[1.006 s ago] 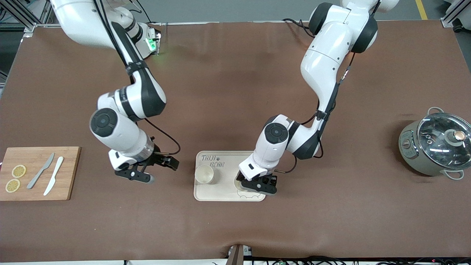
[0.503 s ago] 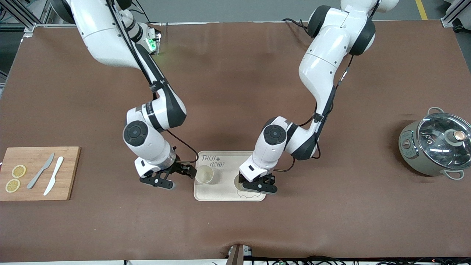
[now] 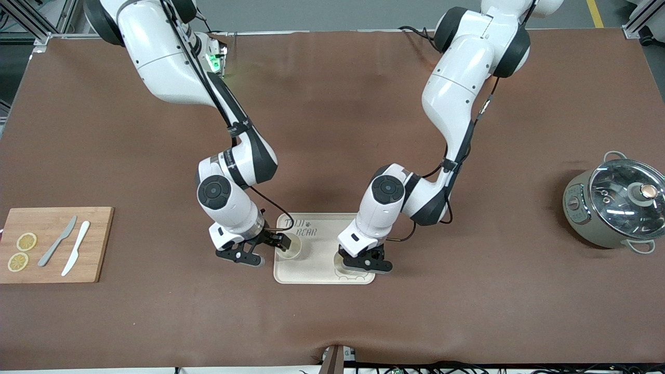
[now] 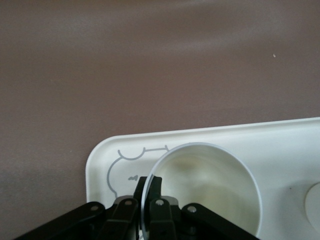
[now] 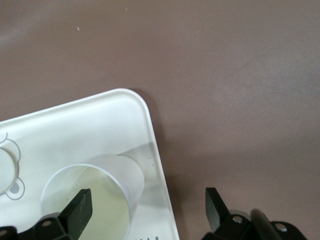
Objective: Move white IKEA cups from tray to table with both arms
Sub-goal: 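Close the left gripper and the right gripper on the two cups, then lift the cup with the left gripper while the right gripper lifts the other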
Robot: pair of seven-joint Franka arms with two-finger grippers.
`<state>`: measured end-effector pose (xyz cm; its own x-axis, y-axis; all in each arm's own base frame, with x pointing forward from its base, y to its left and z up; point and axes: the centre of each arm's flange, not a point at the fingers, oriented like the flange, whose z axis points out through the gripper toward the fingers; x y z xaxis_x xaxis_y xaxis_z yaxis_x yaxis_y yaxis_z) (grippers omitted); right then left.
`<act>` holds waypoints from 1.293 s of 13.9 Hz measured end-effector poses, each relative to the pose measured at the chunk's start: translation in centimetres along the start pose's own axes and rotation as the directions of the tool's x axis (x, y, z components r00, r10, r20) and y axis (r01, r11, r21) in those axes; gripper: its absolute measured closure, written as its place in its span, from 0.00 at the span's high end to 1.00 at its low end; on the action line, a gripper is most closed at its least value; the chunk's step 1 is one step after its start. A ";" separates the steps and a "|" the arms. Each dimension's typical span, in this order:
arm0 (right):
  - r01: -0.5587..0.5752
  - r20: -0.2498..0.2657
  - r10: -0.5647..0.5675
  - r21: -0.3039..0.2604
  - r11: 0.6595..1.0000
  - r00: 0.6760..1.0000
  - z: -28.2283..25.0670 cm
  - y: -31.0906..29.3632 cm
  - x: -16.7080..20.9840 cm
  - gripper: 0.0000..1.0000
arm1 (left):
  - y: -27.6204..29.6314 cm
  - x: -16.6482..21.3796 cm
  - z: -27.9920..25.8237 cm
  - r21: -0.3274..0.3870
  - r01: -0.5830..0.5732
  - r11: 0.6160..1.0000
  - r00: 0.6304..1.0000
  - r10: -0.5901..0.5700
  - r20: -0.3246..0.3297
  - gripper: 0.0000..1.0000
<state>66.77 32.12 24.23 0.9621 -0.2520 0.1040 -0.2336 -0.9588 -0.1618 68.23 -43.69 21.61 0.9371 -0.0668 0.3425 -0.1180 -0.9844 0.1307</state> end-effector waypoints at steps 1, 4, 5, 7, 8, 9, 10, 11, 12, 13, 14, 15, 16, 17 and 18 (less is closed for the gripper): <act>0.004 0.003 -0.004 -0.001 1.000 1.000 0.3 -0.2 -0.3 1.00 | -0.3 0.5 -1.0 0.016 0.005 1.000 1.000 -0.006 0.022 0.05; 0.009 0.006 -0.009 -0.004 1.000 1.000 0.7 -0.4 -0.6 0.81 | -2.0 2.9 -7.1 0.088 0.029 0.996 0.993 -0.039 0.116 0.05; 0.009 0.006 -0.009 -0.004 1.000 1.000 0.7 -0.4 -0.6 0.70 | -2.8 3.7 -9.8 0.114 0.035 0.993 0.987 -0.052 0.151 0.05; 0.010 0.005 -0.010 -0.003 1.000 1.000 0.6 -0.5 -0.6 0.48 | -4.6 4.8 -14.8 0.150 0.038 0.988 0.977 -0.069 0.203 0.05; 0.011 0.005 -0.011 -0.003 1.000 1.000 0.6 -0.6 -0.6 0.36 | -5.7 5.0 -16.6 0.157 0.037 0.987 0.974 -0.070 0.213 0.05; 0.013 0.004 -0.013 -0.001 1.000 1.000 0.6 -0.8 -0.7 0.26 | -7.1 4.9 -18.0 0.159 0.026 0.987 0.973 -0.062 0.221 0.05; 0.013 0.003 -0.013 0.000 1.000 1.000 0.5 -1.0 -0.9 0.14 | -8.9 4.6 -19.0 0.157 0.005 0.988 0.973 -0.042 0.228 0.05; 0.010 0.002 -0.010 0.003 1.000 1.000 0.4 -1.4 -1.0 0.07 | -10.9 4.1 -19.8 0.149 -0.018 0.989 0.974 -0.017 0.225 0.05; 0.005 -0.001 -0.005 0.006 1.000 1.000 0.2 -1.7 -1.1 0.04 | -13.4 3.3 -20.4 0.139 -0.040 0.990 0.978 0.010 0.210 0.05; -0.003 -0.006 0.003 0.011 1.000 1.000 -0.1 -1.9 -0.9 0.04 | -15.7 2.2 -20.7 0.130 -0.060 0.990 0.981 0.034 0.193 0.05; -0.017 -0.018 0.018 0.020 1.000 1.000 -0.7 -2.2 -0.5 0.04 | -18.0 0.7 -20.7 0.122 -0.081 0.989 0.982 0.059 0.178 0.05; -0.029 -0.028 0.030 0.024 0.999 0.999 -1.4 -2.2 0.1 0.04 | -19.9 -1.0 -20.4 0.117 -0.101 0.988 0.983 0.081 0.165 0.05; -0.040 -0.029 0.041 0.020 0.999 0.999 -2.2 -2.1 0.8 0.04 | -21.4 -2.7 -19.9 0.112 -0.117 0.987 0.983 0.099 0.152 0.05; -0.055 -0.025 0.055 0.010 0.998 0.998 -3.0 -1.6 1.8 0.04 | -22.5 -4.4 -19.1 0.108 -0.128 0.986 0.984 0.113 0.137 0.05; -0.073 -0.023 0.073 0.002 0.997 0.997 -4.2 -0.7 3.2 0.04 | -23.3 -6.0 -18.1 0.103 -0.137 0.985 0.985 0.124 0.119 0.05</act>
<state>69.43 31.45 28.80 0.9392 -0.3238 0.1141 -0.3025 -0.9377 -0.1708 59.41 -17.45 33.36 0.9476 -0.2075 0.2430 -0.2104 -0.9775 -0.0143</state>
